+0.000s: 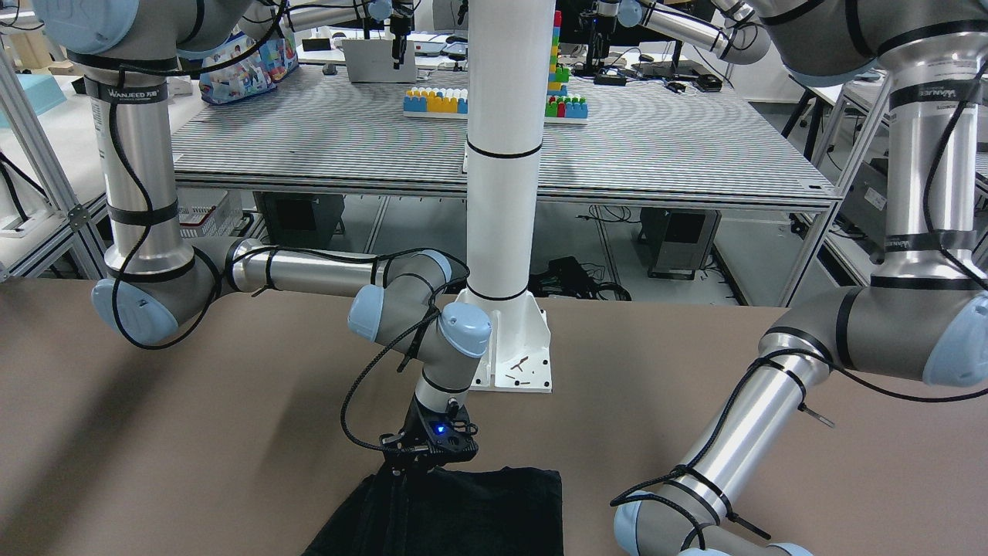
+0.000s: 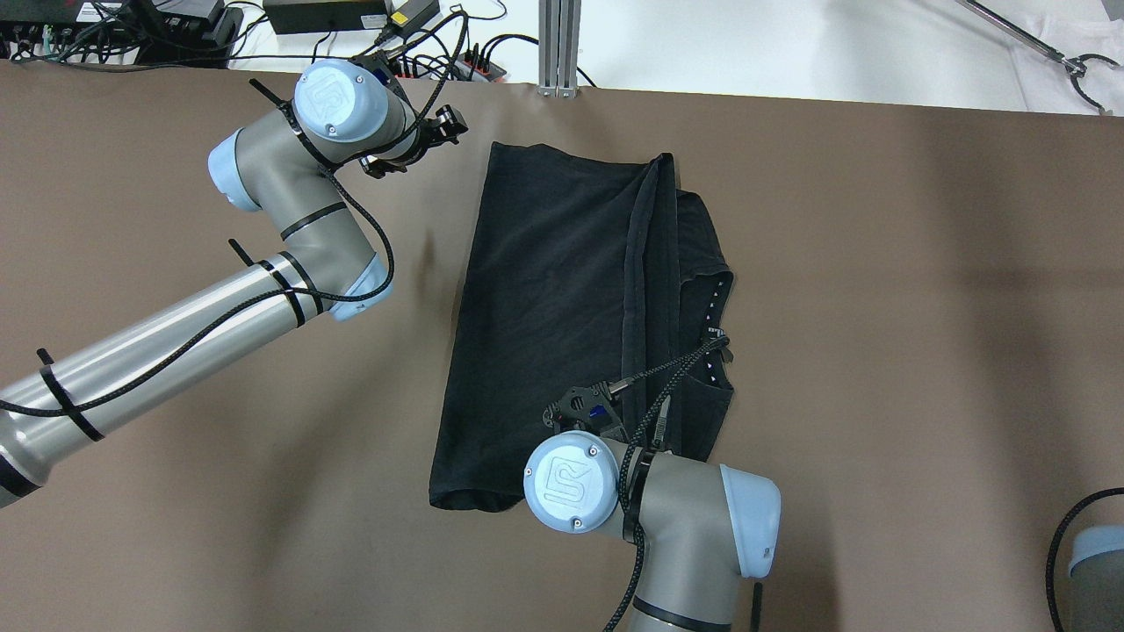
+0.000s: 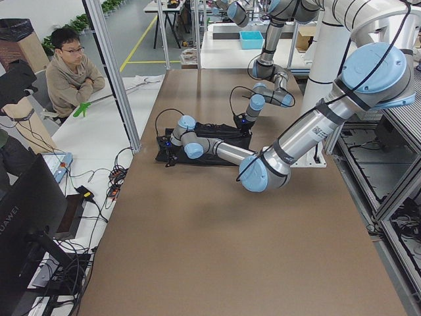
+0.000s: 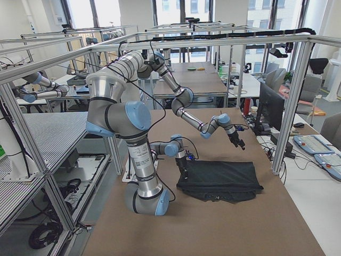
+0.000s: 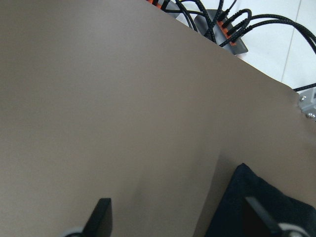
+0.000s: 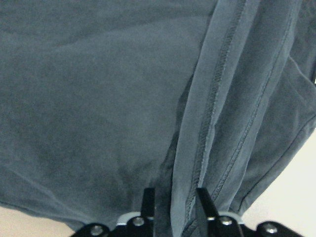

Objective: Fold clothes

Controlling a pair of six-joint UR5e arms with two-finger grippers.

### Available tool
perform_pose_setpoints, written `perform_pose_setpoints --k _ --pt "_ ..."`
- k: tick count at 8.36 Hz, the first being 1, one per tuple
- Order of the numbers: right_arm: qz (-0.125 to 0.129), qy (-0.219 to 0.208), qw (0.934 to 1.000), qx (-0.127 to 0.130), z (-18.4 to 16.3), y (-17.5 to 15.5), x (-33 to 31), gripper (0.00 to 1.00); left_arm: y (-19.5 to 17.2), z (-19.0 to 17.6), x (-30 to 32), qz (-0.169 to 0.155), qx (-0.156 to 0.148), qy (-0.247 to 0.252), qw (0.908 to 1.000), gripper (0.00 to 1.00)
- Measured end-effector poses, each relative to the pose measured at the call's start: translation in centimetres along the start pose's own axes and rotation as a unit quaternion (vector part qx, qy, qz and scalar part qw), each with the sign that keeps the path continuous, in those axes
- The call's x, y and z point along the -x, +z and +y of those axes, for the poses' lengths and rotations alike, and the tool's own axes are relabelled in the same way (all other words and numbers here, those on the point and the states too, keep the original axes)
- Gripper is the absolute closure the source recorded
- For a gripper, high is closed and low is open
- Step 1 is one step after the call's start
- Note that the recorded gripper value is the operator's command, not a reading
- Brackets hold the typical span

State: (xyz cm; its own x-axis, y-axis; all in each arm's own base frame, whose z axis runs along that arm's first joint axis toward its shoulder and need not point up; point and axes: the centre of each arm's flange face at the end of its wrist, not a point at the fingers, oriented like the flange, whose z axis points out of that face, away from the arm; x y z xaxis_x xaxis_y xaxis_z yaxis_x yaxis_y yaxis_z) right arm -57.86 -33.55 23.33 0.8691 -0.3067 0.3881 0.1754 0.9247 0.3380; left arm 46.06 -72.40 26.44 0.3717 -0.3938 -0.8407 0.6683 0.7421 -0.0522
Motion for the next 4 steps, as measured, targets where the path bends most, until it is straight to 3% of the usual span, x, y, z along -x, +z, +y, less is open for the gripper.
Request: perform_pose_setpoints --k 4 --pt "0.003 0.000 1.0000 0.002 0.00 0.28 0.01 0.63 -0.44 0.11 0.65 0.005 0.001 0.001 1.0000 0.07"
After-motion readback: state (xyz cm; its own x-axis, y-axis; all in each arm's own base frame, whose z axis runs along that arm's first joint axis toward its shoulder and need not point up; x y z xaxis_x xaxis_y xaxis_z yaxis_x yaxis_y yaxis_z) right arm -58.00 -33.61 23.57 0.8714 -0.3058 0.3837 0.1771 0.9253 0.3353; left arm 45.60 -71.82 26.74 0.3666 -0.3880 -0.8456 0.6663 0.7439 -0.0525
